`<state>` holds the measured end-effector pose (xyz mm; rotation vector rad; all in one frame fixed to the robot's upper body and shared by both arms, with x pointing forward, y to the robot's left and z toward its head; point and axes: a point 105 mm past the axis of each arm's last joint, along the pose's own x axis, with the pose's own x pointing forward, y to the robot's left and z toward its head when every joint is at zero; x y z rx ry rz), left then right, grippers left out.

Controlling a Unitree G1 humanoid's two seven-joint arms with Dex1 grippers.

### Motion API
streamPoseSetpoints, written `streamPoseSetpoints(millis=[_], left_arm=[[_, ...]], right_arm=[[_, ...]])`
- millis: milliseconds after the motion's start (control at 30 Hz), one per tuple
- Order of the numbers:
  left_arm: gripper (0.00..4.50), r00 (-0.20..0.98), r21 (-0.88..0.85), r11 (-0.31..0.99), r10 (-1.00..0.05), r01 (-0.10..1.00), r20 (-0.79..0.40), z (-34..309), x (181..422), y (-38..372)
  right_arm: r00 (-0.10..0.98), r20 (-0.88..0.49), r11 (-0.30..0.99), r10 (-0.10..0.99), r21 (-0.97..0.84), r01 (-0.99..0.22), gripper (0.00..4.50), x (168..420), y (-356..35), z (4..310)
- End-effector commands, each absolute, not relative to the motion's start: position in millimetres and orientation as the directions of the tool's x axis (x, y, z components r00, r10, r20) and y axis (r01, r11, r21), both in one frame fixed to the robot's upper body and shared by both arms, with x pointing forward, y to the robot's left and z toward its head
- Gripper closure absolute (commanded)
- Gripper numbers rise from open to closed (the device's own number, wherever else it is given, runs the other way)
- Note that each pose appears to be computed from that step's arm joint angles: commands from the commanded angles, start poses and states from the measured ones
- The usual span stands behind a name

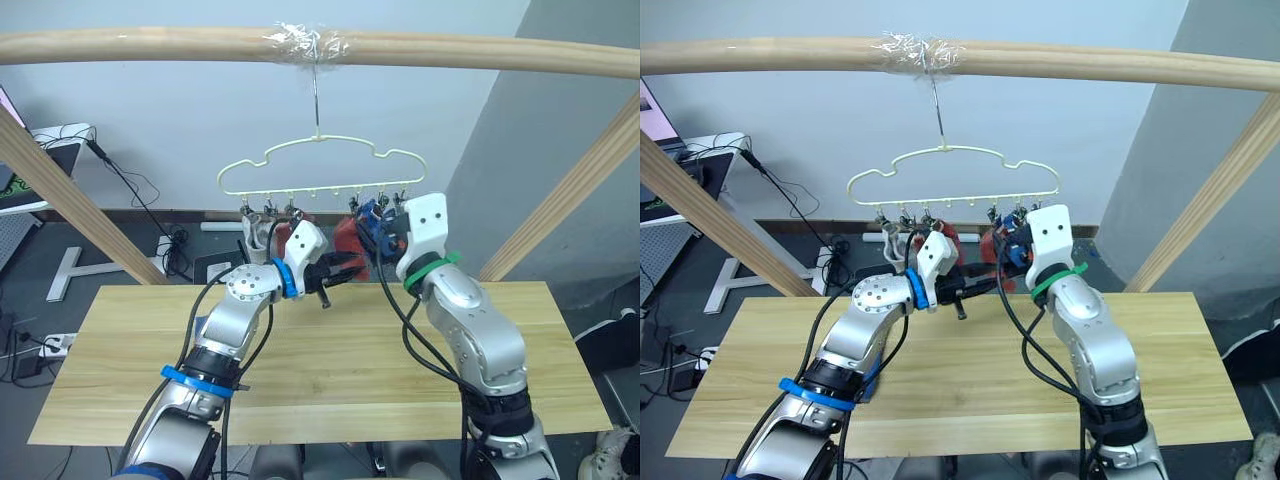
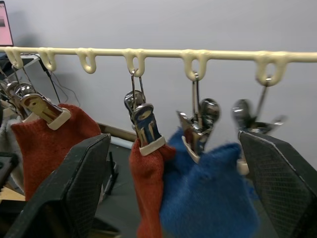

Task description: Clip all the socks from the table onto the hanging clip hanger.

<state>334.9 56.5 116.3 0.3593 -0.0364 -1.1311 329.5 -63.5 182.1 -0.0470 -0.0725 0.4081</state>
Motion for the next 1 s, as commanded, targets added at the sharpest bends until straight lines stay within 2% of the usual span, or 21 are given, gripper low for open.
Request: streamPoseSetpoints(millis=[33,167,300,433,633,1000], left_arm=[[3.28,0.39,0.335,0.336,-0.914,0.88,-0.11,135,325,59],[3.28,0.385,0.343,0.327,-0.916,0.881,-0.114,142,323,68],[3.24,0.387,0.359,0.327,-0.916,0.874,-0.108,150,325,70],[3.24,0.377,0.369,0.317,-0.921,0.874,-0.1,158,323,69],[3.24,0.363,0.366,0.309,-0.927,0.878,-0.089,166,320,71],[3.24,0.374,0.372,0.321,-0.924,0.871,-0.079,174,323,73]], right_arm=[[0.884,0.132,0.894,0.448,-0.068,-0.443,0.19,310,-61,199],[0.919,0.163,0.933,0.36,-0.055,-0.355,0.19,310,-79,203],[0.945,0.152,0.957,0.289,-0.029,-0.288,1.07,322,-86,202],[0.968,0.131,0.977,0.213,-0.016,-0.213,1.07,334,-94,199],[0.978,0.116,0.985,0.172,-0.015,-0.171,1.07,350,-98,197],[0.977,0.127,0.984,0.169,0.032,-0.174,1.07,363,-91,201]])
